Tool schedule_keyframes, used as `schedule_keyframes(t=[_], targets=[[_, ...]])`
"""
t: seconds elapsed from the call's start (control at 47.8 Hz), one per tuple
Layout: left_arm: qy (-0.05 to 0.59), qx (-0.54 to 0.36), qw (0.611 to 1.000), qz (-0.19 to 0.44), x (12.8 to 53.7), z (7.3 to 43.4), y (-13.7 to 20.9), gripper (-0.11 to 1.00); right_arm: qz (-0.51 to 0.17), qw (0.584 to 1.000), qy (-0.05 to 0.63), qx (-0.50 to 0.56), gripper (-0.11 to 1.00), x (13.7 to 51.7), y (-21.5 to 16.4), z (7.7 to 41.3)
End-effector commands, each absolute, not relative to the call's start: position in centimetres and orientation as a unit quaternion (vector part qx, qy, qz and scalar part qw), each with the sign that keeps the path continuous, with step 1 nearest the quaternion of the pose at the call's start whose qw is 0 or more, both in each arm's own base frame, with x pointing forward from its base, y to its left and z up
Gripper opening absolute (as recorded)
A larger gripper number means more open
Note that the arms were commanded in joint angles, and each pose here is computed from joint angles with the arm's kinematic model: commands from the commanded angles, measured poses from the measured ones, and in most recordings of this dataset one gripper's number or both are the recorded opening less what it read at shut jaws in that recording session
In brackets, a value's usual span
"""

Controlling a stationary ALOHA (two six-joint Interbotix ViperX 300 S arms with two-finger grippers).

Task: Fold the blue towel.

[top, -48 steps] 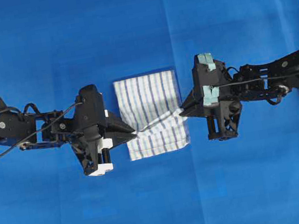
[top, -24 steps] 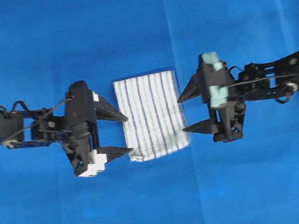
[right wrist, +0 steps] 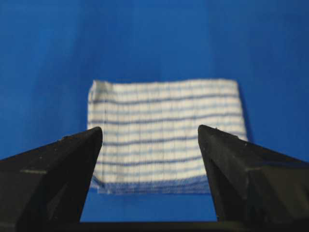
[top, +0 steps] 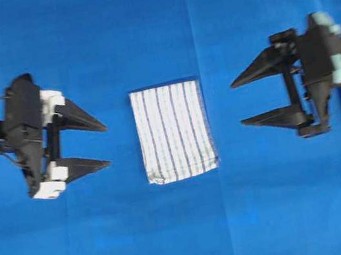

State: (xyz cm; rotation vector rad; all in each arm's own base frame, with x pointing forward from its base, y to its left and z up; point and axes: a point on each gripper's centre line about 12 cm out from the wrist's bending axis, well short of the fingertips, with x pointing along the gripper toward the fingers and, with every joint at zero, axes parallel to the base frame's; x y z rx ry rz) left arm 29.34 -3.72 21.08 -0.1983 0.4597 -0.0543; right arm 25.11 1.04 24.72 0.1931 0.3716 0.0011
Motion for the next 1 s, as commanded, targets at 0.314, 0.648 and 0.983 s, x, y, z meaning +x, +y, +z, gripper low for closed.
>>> schedule_keyframes(t=[0.314, 0.648, 0.983], targets=[[0.15, -0.067, 0.986, -0.032, 23.5, 23.3, -2.4, 0.74, -0.007, 0.986, 0.156, 0.063, 0.82, 20.3, -0.4, 26.2], [0.112, -0.049, 0.992, -0.038, 19.1, 22.3, -1.9, 0.74, -0.015, 0.99, 0.13, 0.052, 0.82, 16.7, -0.5, 23.6], [0.114, -0.049, 0.992, -0.037, 17.0, 20.1, -1.7, 0.73, -0.038, 0.99, 0.124, 0.061, 0.82, 16.7, -1.0, 21.7]])
